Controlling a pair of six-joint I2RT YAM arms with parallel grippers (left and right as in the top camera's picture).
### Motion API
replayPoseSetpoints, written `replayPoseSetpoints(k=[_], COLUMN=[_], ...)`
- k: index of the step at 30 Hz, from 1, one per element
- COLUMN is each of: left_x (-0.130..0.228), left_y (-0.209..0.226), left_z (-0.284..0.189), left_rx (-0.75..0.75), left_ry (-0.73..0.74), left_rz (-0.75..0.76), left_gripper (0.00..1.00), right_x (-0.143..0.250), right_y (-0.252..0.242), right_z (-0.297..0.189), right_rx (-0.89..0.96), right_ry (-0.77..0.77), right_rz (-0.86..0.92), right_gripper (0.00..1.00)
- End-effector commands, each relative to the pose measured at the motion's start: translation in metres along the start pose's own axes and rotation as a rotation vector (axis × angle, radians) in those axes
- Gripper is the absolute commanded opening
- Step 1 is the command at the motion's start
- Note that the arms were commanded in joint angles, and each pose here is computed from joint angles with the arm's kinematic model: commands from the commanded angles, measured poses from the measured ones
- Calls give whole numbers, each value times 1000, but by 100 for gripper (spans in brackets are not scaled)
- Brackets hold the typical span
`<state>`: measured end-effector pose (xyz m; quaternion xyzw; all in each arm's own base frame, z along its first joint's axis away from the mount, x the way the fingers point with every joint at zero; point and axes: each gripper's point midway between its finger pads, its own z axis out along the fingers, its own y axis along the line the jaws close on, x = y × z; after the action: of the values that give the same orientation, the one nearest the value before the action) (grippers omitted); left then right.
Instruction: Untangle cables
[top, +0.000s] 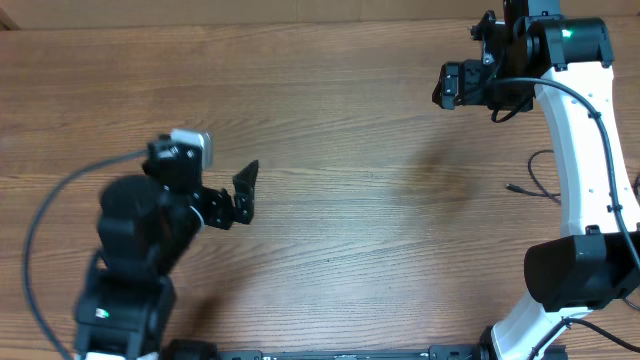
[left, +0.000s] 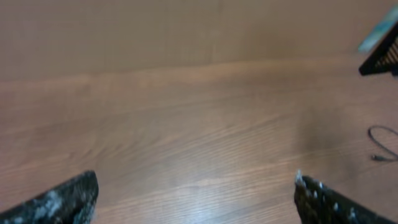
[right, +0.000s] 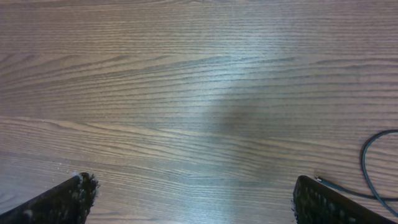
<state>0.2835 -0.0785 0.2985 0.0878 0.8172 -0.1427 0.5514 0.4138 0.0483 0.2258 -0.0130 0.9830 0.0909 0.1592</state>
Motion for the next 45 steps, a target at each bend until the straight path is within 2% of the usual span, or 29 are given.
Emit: replayPoseSetpoints(k=[1, 7, 14, 18, 21, 22, 27, 34, 45], left_x=[22, 41, 49, 55, 79, 96, 149, 146, 145], left_y=[-5, -9, 2, 12, 26, 32, 44, 57, 63], left_z=[0, -9, -40, -41, -30, -19, 2, -1, -3], left_rx=[25, 62, 11, -47, -113, -133, -161, -193, -219], left_ry=[-125, -428, -740, -716, -611, -528, -290, -313, -318], left_rz=[33, 85, 103, 77, 52, 46, 27, -75, -79], left_gripper=[100, 100, 100, 100, 100, 100, 100, 100, 100], right_x=[-6, -6, -6, -6, -6, -6, -6, -6, -6], right_y=[2, 2, 2, 2, 2, 2, 2, 2, 2], right_z=[-16, -16, -16, -16, -16, -16, -16, -16, -16], right_rx=[4, 4, 4, 4, 4, 4, 4, 4, 4], right_ry=[-51, -51, -51, -51, -51, -51, -51, -51, -51], right_rz=[-3, -3, -3, -3, -3, -3, -3, -3, -3], right_gripper=[100, 100, 100, 100, 100, 100, 100, 100, 100])
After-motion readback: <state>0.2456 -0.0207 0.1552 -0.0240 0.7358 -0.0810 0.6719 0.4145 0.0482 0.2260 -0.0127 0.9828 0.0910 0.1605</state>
